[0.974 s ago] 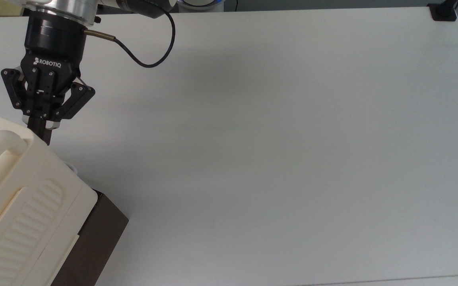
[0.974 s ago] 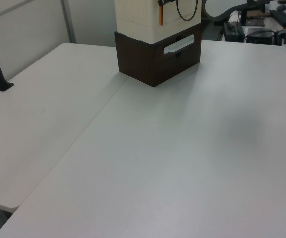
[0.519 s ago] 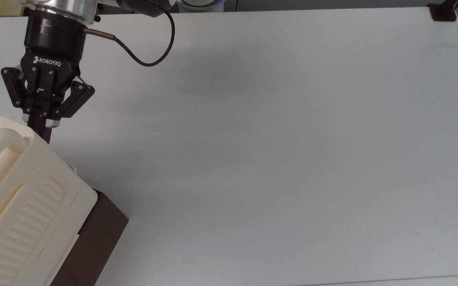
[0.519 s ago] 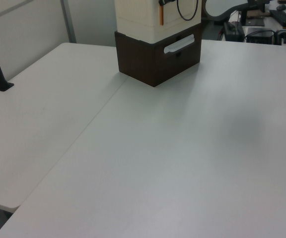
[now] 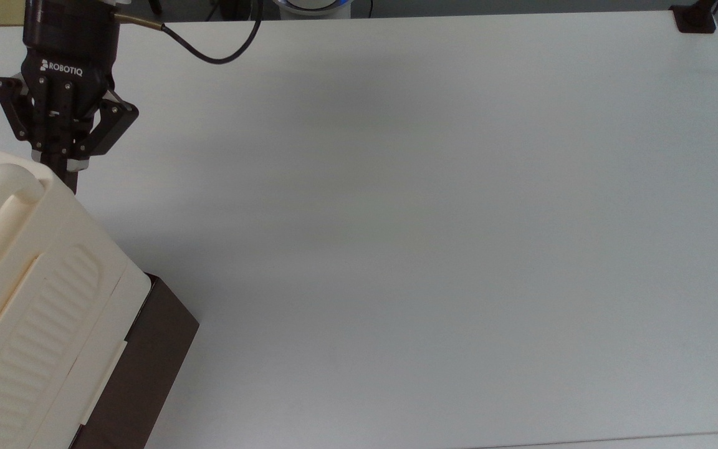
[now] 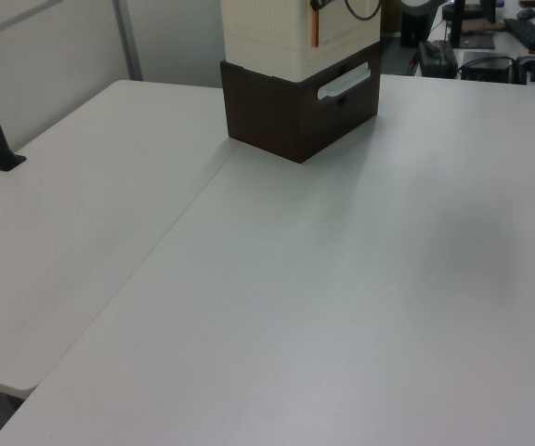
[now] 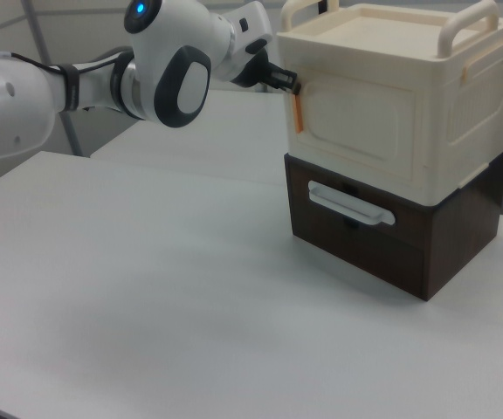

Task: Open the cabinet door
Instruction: 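Close the gripper on the orange handle strip of the door, then pull the door by its handle, swinging it outward on its hinge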

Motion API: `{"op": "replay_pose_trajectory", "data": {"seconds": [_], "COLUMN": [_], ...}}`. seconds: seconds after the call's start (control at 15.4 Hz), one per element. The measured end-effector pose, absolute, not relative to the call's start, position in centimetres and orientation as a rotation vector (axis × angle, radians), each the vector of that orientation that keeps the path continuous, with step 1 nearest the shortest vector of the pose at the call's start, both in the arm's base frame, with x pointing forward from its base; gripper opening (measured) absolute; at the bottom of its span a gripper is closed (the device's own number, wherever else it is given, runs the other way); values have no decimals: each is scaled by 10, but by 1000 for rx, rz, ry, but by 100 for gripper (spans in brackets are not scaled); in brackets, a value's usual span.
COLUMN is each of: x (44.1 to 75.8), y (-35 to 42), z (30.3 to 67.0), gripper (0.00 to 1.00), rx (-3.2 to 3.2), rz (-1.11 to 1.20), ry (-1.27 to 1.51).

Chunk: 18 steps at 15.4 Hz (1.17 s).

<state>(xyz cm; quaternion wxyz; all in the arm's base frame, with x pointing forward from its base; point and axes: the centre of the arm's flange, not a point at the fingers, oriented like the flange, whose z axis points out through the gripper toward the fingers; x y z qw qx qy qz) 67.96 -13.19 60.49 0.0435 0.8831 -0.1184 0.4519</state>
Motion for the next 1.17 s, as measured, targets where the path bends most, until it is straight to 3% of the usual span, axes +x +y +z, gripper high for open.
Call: {"op": "replay_pose_trajectory", "data": {"seconds": [0.52,1.17], "x": [675,646], "y": [-131,-133], "z": [606,623], "gripper": [14,14], "rx": [2724,2875], "rz": [1339,1003], "ry": [-360,-290]}}
